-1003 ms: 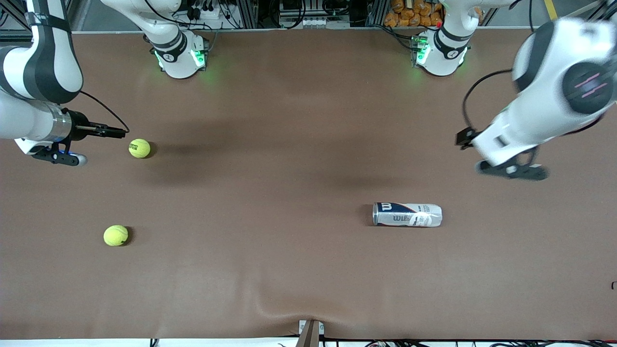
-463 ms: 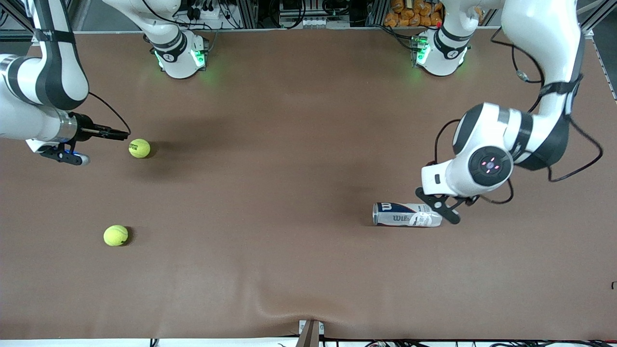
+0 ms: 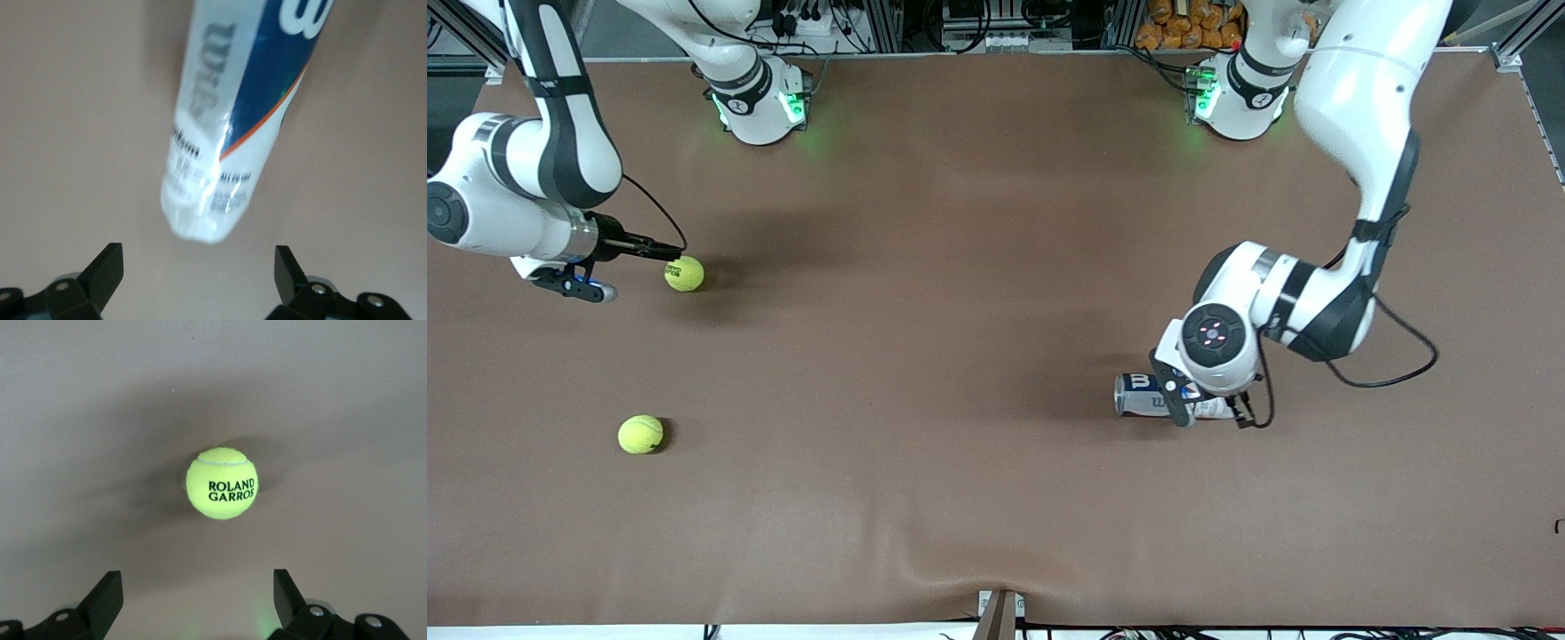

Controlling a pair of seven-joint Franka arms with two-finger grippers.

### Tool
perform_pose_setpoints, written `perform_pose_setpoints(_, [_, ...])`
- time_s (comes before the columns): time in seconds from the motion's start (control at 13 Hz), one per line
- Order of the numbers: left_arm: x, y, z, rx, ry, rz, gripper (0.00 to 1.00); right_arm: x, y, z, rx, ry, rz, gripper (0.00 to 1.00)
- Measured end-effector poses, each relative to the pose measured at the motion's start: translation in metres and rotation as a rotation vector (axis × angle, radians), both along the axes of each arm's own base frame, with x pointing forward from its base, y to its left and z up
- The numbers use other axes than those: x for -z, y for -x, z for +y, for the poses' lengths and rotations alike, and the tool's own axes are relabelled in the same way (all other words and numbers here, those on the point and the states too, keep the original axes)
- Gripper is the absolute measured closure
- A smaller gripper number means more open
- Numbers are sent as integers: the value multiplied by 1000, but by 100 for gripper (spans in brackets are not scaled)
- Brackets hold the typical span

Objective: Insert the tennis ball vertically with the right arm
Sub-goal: 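Lower the right gripper onto the ball while the left gripper reaches the can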

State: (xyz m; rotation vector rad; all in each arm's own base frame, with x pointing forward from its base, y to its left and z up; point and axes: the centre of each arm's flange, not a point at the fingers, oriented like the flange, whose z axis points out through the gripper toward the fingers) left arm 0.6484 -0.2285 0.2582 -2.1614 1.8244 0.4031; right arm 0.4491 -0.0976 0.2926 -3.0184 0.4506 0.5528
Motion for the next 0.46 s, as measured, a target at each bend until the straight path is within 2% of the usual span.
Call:
perform_pose_setpoints(0.31, [26,-2,-2,157,-17,52,0,39,1,-14,5,-6,-6,0])
perform_pose_setpoints(0.46, [28,-2,-2,177,-22,60,0,60,0,-20,3,-9,-15,0])
